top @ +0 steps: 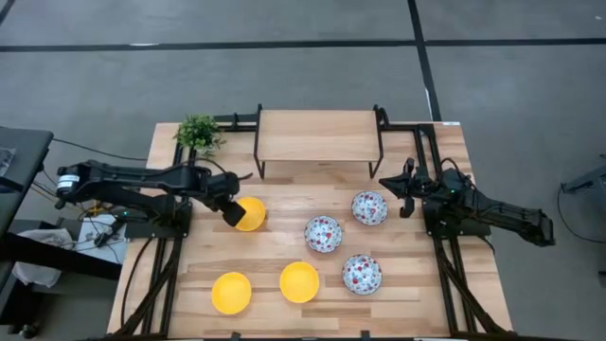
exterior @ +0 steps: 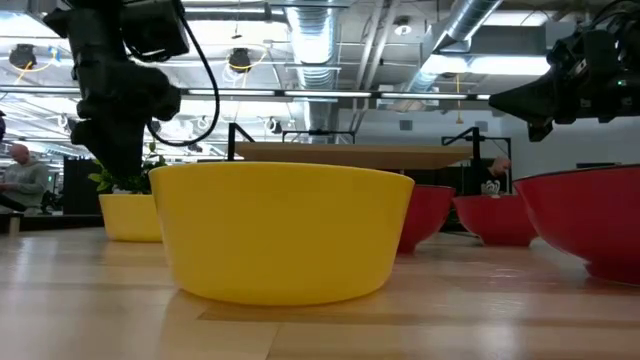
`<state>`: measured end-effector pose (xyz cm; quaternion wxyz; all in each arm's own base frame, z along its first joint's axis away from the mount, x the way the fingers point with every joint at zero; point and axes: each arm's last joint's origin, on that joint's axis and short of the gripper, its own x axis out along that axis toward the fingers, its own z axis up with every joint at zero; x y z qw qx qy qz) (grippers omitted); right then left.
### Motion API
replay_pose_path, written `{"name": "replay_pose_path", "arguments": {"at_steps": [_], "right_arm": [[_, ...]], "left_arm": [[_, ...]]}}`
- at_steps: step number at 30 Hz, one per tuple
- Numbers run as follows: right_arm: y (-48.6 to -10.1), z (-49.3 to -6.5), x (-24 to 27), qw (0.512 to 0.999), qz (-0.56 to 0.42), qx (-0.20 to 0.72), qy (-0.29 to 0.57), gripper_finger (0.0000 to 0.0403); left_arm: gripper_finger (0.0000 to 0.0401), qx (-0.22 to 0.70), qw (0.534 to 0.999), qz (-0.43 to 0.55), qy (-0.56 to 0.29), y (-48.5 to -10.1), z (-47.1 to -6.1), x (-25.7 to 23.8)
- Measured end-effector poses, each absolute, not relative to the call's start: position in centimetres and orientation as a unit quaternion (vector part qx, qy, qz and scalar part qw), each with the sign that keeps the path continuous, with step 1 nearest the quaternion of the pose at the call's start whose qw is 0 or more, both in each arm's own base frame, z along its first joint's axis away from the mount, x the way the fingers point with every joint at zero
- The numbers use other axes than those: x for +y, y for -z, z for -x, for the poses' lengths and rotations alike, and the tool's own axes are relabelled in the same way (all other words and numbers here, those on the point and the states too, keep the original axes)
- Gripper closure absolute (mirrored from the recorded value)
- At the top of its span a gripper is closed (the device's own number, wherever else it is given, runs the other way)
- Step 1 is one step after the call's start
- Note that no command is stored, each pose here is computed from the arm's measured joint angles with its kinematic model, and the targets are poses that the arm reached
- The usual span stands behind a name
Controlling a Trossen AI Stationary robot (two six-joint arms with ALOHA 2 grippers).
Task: Pick & Place Mini bowls
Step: Put the top yellow bowl on the shelf
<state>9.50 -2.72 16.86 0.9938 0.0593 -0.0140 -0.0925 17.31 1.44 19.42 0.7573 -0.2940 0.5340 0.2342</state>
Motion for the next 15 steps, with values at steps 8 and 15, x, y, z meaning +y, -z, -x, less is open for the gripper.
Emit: {"name": "replay_pose_path", "arguments": {"at_steps": [8, 15], "right_arm": [[-16.9, -9.5, -2.7, 0.994, -0.059, -0.014, 0.093, 0.0403], [-16.9, -9.5, -2.7, 0.994, -0.060, -0.014, 0.092, 0.0403]], "left_arm": [[0.0215, 0.542, 0.735, 0.301, -0.275, -18.7, -17.6, 1.6], [0.0215, 0.554, 0.705, 0.316, -0.310, -17.0, -17.1, 1.6]]}}
